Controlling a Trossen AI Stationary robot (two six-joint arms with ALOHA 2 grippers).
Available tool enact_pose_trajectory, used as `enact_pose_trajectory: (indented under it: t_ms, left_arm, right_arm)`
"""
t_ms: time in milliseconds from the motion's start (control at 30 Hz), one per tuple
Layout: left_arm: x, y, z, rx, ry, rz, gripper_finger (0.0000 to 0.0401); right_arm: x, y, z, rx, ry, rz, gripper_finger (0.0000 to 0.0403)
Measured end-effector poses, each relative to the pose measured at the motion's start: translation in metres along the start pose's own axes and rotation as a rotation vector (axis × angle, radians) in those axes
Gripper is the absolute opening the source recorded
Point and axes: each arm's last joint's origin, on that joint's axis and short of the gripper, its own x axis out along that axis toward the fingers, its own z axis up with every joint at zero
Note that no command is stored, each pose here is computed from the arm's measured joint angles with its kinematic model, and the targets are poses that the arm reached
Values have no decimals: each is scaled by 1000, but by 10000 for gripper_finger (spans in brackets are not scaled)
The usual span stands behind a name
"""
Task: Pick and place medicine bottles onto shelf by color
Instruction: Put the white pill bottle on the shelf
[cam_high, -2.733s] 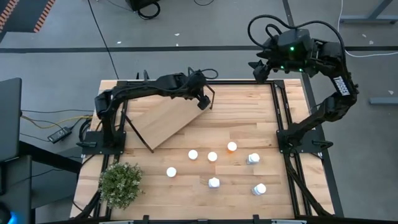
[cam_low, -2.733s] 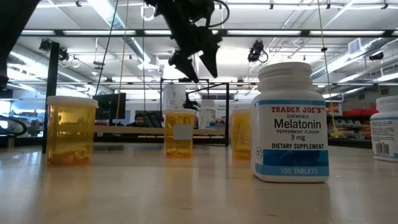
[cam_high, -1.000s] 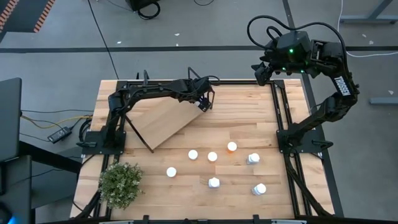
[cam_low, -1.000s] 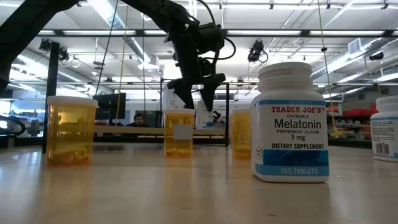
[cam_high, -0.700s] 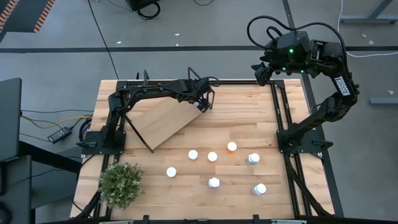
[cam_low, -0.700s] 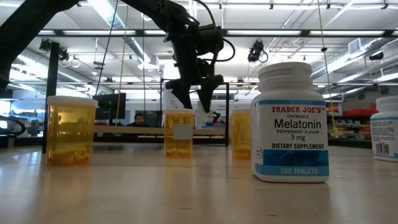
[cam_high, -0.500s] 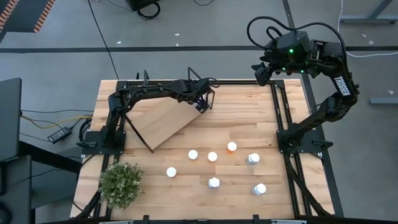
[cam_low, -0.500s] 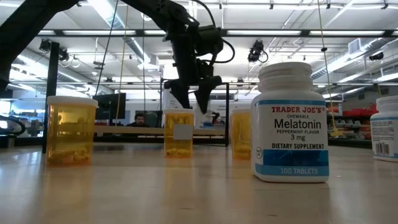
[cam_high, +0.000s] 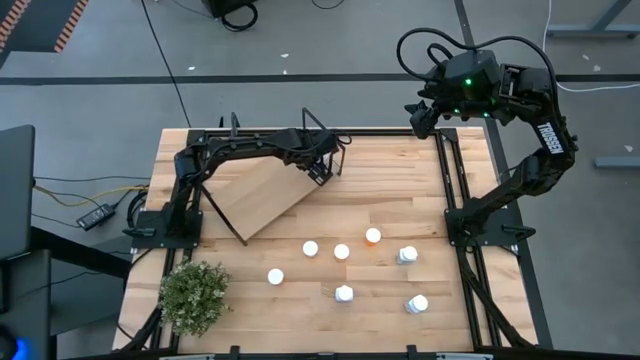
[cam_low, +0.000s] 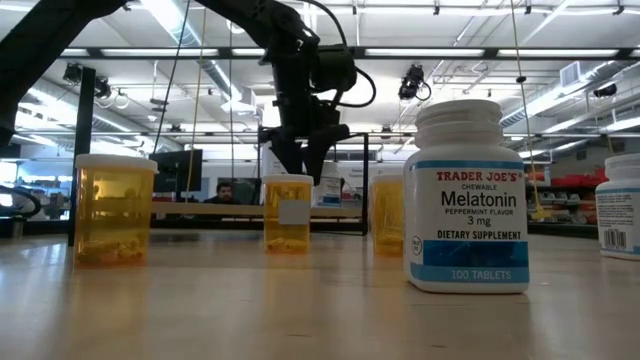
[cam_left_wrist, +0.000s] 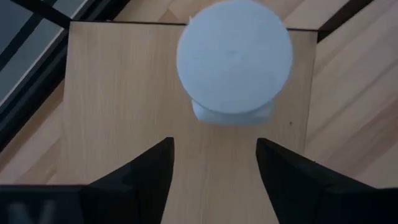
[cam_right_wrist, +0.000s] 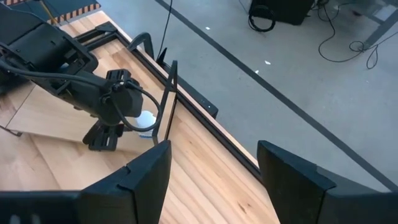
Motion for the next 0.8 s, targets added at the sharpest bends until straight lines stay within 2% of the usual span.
enact_pose_trajectory:
  t_ms: [433, 633, 800]
  left_arm:
    - [-4, -5, -6, 12, 33, 7, 193]
    - [-23, -1, -9, 13, 26, 1, 226]
    - [-48, 1, 0, -34, -99, -56, 275]
  right_arm:
    - [0, 0, -1, -9, 8, -2, 245]
    - [0, -1, -3, -16, 28, -7, 245]
    - [0, -1, -4, -19, 41, -10, 245]
